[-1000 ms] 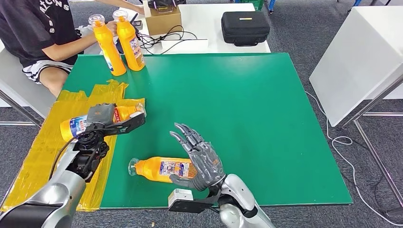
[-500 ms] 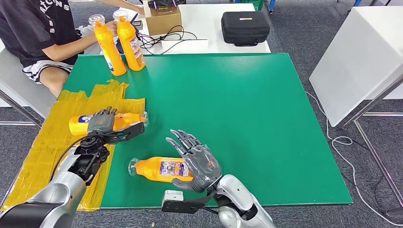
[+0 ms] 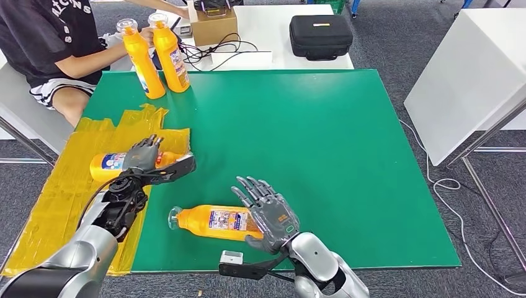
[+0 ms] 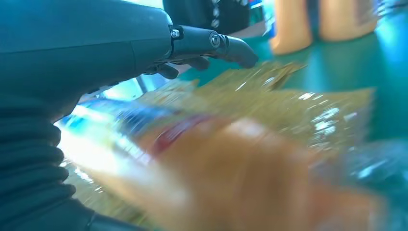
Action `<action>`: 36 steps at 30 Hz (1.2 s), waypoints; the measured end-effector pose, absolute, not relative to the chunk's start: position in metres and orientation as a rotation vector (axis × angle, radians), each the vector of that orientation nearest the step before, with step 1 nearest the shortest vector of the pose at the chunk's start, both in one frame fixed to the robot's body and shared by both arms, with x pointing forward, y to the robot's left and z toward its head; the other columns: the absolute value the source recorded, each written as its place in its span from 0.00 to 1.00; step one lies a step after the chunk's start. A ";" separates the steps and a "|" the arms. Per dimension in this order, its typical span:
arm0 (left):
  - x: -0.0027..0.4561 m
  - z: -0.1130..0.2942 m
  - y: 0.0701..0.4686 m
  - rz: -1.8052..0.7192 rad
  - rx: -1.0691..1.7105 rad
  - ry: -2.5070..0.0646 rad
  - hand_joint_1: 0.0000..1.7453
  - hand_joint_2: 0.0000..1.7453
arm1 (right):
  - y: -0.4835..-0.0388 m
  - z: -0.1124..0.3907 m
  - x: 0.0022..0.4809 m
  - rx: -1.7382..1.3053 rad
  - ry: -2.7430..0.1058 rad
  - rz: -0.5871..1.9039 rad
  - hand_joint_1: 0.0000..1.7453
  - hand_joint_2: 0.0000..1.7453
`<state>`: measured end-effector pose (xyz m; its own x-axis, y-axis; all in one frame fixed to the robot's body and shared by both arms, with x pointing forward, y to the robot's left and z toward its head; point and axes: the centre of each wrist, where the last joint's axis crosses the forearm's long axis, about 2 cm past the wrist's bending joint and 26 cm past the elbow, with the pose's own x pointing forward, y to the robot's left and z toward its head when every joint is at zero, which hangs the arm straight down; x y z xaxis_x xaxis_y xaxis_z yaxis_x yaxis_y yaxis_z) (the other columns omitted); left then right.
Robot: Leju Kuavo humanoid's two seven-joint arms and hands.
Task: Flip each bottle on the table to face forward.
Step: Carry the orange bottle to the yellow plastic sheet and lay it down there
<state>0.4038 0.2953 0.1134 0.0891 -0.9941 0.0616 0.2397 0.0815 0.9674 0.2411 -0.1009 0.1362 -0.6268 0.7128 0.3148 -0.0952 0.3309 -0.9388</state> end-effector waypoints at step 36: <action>0.340 0.188 0.223 -0.529 0.194 -2.037 0.00 1.00 | -0.089 0.085 0.262 -0.400 -1.517 1.508 0.00 1.00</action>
